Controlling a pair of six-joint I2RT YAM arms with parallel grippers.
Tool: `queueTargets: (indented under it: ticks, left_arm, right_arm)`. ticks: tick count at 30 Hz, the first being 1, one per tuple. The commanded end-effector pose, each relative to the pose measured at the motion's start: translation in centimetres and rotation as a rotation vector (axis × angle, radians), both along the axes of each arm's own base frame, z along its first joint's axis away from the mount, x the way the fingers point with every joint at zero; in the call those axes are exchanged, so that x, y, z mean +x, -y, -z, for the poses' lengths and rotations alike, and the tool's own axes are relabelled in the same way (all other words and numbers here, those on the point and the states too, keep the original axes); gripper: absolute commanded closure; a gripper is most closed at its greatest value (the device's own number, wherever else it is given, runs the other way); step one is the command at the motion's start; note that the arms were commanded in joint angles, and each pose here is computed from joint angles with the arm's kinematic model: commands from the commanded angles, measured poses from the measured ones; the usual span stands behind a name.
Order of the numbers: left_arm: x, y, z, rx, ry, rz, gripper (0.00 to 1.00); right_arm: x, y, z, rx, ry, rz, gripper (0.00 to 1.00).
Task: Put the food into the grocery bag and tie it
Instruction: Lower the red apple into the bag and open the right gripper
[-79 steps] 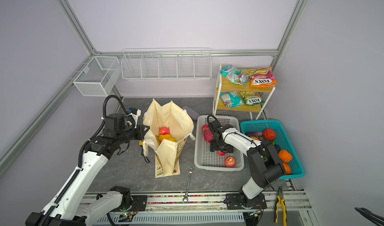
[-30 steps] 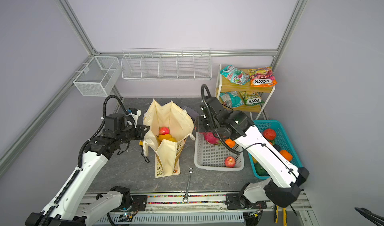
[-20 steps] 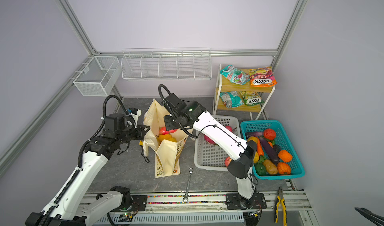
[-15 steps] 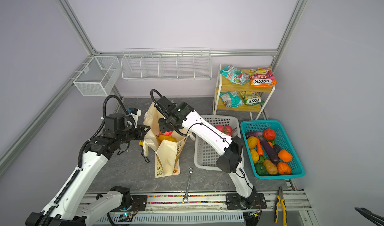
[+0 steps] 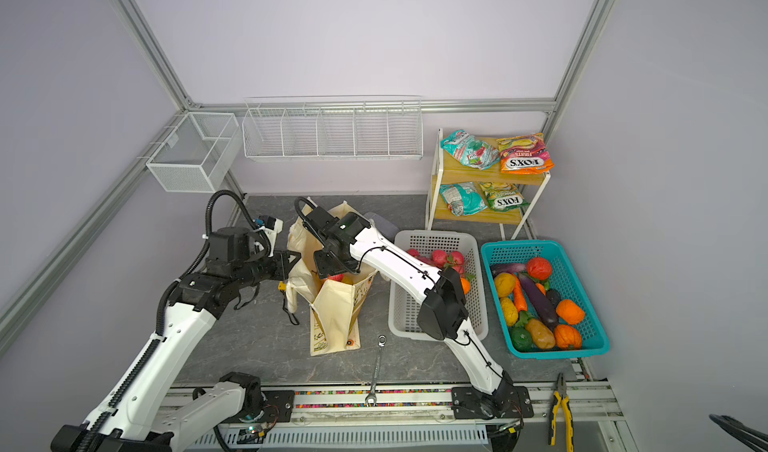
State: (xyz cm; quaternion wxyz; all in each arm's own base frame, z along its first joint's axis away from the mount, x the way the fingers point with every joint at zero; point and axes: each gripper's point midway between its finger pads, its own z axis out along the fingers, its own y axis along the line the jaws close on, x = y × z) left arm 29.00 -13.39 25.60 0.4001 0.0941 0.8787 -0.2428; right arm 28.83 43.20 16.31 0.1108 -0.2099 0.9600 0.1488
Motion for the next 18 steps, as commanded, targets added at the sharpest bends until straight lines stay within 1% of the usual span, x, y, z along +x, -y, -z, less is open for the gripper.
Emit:
queueTargets:
  ticks: [1, 9, 18]
  left_arm:
    - [-0.1, 0.4, -1.2, -0.015, 0.056, 0.023, 1.0]
    - [-0.1, 0.4, -1.3, -0.015, 0.059, 0.023, 1.0]
    - [-0.1, 0.4, -1.2, -0.016, 0.057, 0.024, 1.0]
  right_arm:
    - [-0.4, -0.2, 2.3, -0.036, -0.04, -0.02, 0.55]
    - [-0.4, -0.3, 5.0, -0.066, -0.074, -0.013, 0.55]
    - [-0.3, 0.4, 7.6, -0.102, -0.104, 0.006, 0.5]
